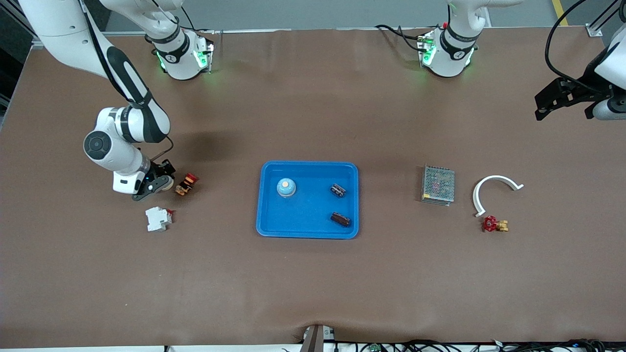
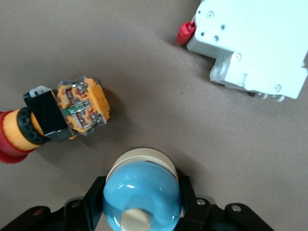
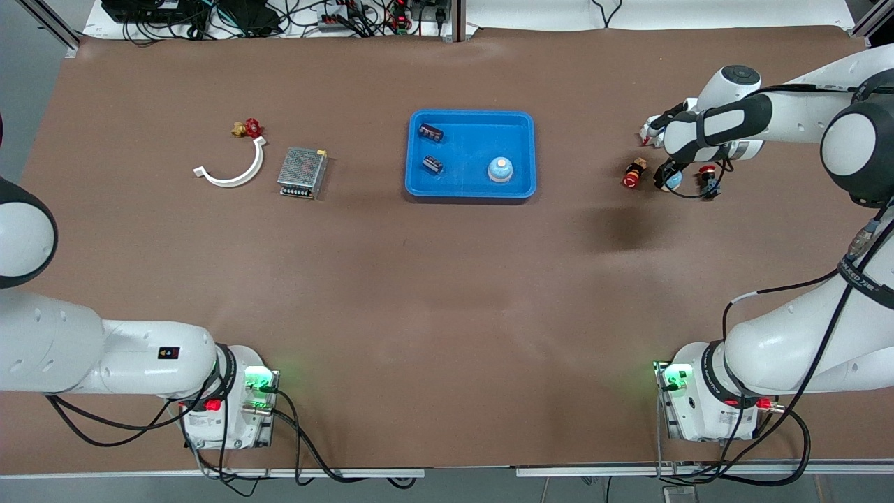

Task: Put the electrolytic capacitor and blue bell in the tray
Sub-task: 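Grasp the second blue button with the right gripper while the left gripper retracts, then carry the blue button into the tray with the right gripper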

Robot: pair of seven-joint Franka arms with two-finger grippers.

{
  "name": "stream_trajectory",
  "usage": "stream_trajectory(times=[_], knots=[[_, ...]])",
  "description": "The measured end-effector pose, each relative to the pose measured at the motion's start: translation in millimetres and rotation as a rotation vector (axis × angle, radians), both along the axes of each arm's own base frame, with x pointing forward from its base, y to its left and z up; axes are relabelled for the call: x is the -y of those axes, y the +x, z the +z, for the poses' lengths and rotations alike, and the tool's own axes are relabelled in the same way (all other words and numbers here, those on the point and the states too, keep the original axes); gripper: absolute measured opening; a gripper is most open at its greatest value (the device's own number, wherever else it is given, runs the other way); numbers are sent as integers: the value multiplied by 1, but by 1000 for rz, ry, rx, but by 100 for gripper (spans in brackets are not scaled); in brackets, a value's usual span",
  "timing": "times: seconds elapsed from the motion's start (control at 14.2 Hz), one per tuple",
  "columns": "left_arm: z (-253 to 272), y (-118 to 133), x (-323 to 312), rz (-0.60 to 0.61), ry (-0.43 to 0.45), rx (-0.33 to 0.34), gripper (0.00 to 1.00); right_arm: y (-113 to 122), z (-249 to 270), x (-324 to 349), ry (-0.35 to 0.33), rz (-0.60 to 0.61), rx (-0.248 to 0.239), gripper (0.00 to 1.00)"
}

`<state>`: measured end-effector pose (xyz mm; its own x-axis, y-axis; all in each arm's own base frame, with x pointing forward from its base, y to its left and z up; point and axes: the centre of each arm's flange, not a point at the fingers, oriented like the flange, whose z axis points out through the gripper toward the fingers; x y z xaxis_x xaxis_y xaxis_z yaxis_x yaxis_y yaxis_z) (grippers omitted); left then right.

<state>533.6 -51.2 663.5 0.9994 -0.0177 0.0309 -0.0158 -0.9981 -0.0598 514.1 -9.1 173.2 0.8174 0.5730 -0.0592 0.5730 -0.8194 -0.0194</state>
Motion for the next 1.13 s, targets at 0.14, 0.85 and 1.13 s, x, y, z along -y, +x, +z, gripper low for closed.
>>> stream_trajectory(times=[0.14, 0.85, 1.13], knots=[[-1, 0, 0, -1, 0, -2, 100, 11, 11, -2, 0, 3, -7, 66], [0, 0, 0, 0, 0, 0, 100, 118, 254, -152, -5, -294, -18, 66], [0, 1, 0, -1, -1, 0, 100, 112, 214, -263, 18, -474, -10, 66]])
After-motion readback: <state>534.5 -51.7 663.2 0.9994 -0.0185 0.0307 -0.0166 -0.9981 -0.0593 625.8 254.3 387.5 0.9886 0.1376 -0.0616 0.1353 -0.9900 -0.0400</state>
